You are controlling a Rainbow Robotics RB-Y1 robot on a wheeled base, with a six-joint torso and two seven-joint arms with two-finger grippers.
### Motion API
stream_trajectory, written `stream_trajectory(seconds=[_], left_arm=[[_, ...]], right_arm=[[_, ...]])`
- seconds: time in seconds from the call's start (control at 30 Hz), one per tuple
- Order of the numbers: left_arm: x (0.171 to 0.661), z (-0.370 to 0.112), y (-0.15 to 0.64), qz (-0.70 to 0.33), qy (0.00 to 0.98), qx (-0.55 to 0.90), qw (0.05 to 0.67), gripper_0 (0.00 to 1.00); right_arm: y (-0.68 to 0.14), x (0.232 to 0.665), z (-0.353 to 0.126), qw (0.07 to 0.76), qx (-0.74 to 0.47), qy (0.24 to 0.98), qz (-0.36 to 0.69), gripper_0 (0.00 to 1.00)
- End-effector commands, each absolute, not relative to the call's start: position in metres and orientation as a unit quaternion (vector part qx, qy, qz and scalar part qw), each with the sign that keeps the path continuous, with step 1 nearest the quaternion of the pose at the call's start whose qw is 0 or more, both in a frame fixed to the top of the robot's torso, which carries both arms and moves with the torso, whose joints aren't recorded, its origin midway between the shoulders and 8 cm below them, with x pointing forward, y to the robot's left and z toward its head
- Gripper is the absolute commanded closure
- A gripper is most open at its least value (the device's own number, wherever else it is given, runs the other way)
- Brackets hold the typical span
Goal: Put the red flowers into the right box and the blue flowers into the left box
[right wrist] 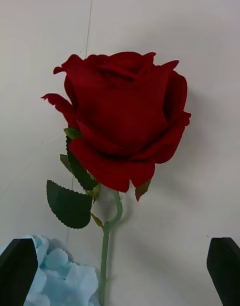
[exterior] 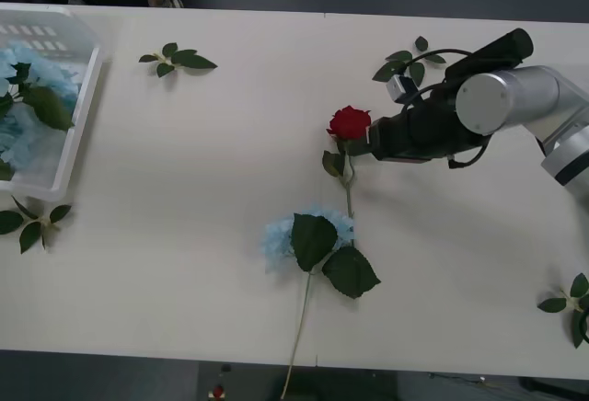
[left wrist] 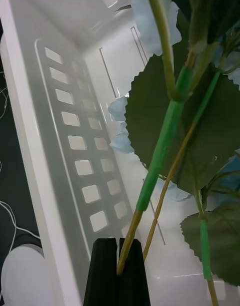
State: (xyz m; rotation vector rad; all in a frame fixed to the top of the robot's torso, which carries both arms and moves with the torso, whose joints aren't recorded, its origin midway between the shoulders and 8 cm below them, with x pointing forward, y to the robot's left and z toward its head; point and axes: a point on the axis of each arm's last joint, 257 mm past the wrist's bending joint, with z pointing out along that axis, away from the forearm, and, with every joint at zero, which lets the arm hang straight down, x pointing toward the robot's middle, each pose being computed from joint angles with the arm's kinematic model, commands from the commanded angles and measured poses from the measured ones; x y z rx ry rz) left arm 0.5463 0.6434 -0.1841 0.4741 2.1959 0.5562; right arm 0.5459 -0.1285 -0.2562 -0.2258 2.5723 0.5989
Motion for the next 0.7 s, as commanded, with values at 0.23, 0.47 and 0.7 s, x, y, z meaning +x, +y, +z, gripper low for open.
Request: stream_trajectory(seconds=[0.23, 0.47, 0.7], left_arm=[[0.557, -0.137, 0.655, 0.240, 0.851, 0.179, 0.430, 0.37], [0.561, -0.134, 0.648, 0.239, 0.848, 0.187, 0.434, 0.12], [0.571, -0.128, 0.625, 0.208, 0.845, 0.189, 0.456, 0.08]], right_arm=[[-0.090, 0.565, -0.258, 0.249, -0.087, 0.942, 0.208, 0.00], [-0.073, 0.564, -0.278, 0.247, -0.095, 0.943, 0.202, 0.00], [-0.069, 0.563, -0.289, 0.250, -0.108, 0.944, 0.185, 0.00]])
